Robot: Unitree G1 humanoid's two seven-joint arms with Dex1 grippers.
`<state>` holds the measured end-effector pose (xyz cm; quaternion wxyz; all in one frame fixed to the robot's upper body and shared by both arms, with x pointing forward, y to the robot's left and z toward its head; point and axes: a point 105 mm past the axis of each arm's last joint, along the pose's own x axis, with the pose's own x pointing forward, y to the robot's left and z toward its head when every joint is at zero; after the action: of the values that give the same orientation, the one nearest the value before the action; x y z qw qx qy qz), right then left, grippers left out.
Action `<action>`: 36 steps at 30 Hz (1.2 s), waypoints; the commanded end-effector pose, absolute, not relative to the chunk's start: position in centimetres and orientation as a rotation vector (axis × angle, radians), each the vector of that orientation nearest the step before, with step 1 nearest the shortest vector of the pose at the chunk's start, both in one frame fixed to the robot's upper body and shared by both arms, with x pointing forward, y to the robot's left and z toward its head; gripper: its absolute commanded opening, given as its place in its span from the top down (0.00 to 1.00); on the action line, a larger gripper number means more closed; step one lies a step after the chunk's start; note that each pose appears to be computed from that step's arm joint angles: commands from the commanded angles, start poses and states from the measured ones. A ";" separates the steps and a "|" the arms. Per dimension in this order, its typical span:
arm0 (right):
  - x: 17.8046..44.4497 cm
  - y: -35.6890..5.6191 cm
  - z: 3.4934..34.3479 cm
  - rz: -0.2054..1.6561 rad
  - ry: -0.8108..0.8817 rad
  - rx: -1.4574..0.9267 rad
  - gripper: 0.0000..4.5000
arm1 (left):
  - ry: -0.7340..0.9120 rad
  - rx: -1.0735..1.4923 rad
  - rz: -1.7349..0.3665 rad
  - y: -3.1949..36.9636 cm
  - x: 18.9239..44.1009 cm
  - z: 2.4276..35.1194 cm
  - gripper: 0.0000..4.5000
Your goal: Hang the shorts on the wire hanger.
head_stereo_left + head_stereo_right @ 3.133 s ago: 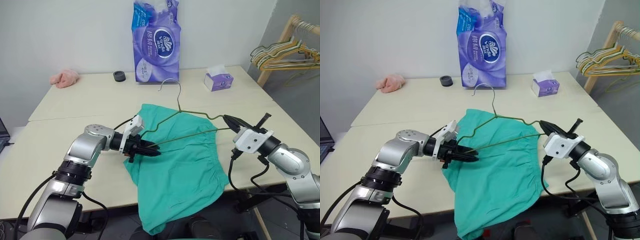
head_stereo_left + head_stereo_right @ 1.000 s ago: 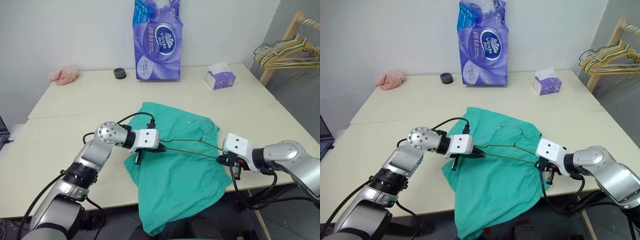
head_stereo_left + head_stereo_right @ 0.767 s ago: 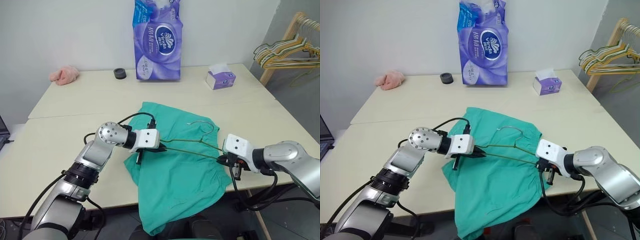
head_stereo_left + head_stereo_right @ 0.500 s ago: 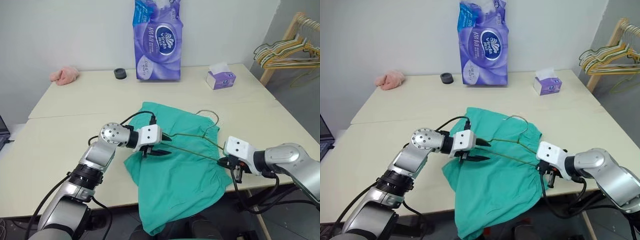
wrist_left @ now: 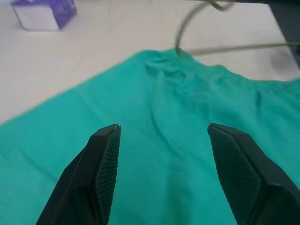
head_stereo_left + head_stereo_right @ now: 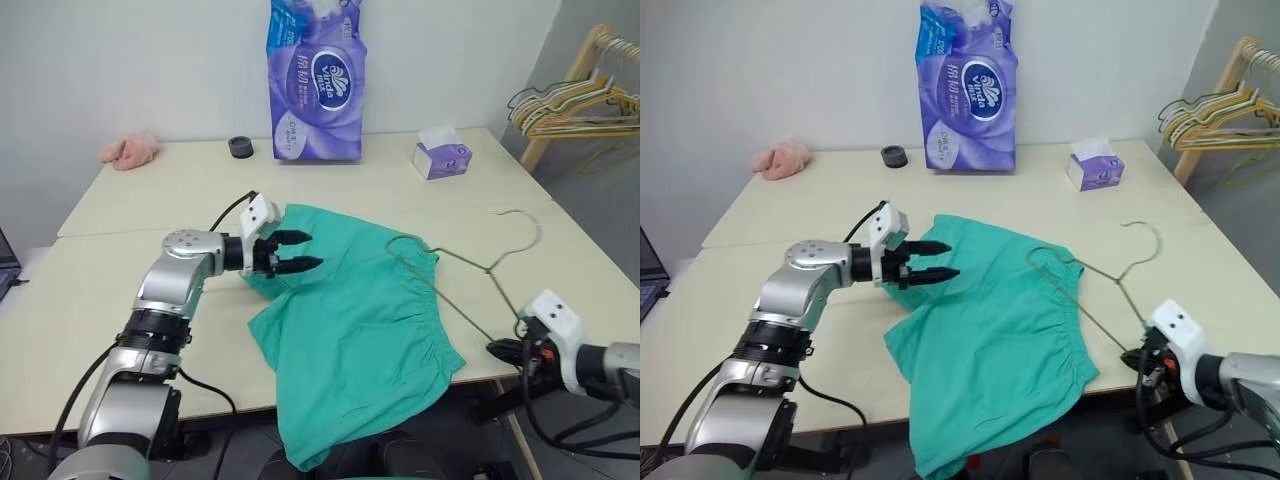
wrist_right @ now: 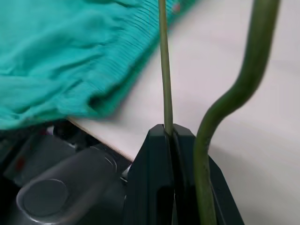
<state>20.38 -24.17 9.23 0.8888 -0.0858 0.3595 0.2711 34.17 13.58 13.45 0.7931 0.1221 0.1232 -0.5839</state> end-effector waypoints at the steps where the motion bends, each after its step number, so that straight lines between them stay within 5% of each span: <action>1: 19.3 -25.3 9.7 0.478 0.731 -0.131 1.00 | 0.258 0.320 -1.380 12.8 32.6 14.4 0.31; 14: 16.7 -25.7 5.7 0.365 0.885 -0.008 1.00 | 0.242 0.390 -1.412 11.6 32.8 13.9 0.31; 36: 17.1 -20.8 6.0 0.633 0.903 -0.165 1.00 | 0.220 0.392 -1.364 11.5 32.9 13.8 0.31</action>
<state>16.68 -21.14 5.63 0.8451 -0.0568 0.4429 0.2941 32.66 11.78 12.50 0.7520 0.1649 0.1252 -0.6258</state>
